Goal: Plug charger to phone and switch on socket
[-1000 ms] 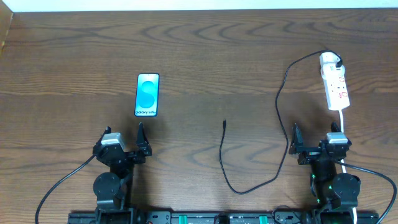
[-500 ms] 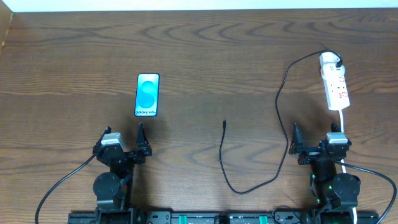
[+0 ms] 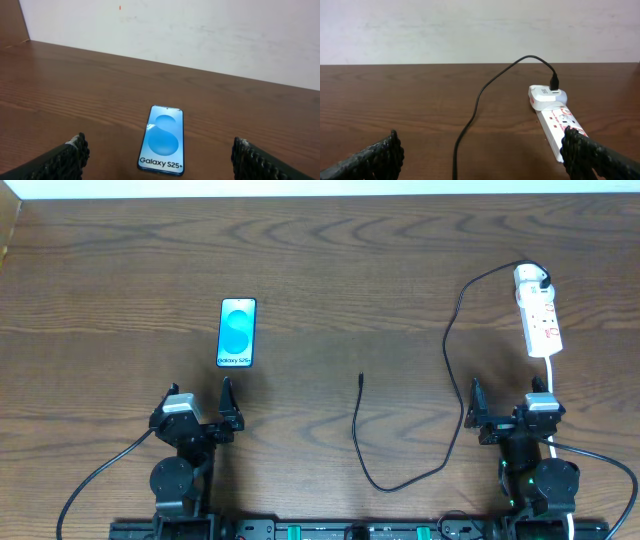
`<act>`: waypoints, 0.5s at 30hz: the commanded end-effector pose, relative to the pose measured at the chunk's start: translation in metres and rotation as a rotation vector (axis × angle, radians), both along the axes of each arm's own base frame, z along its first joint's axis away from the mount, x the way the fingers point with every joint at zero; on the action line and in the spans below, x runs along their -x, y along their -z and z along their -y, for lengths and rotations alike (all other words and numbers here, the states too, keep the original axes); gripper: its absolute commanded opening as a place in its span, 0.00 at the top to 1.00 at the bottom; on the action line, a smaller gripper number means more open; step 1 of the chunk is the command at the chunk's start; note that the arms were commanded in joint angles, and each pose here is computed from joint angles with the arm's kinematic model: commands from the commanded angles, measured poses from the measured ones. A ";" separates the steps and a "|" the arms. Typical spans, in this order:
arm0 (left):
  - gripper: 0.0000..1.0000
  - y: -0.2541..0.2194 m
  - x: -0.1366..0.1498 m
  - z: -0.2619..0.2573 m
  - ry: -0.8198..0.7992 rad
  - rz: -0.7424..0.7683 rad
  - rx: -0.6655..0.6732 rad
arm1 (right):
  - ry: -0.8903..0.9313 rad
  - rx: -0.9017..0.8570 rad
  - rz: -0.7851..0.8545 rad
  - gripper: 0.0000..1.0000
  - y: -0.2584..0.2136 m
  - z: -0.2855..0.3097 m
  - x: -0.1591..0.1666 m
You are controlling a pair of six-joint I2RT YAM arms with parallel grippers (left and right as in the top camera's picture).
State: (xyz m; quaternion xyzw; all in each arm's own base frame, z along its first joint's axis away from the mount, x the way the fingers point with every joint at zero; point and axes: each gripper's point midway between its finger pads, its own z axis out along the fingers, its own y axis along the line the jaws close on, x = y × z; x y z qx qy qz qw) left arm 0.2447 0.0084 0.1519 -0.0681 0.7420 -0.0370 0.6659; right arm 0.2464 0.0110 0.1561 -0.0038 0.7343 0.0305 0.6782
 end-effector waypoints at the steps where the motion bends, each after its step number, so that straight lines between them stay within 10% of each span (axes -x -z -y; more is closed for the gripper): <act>1: 0.07 0.017 0.001 -0.003 -0.013 -0.051 -0.005 | 0.007 -0.008 0.002 0.01 0.000 0.000 0.000; 15: 0.08 0.015 0.001 -0.003 -0.013 -0.044 -0.006 | 0.007 -0.008 0.002 0.01 0.000 0.000 0.000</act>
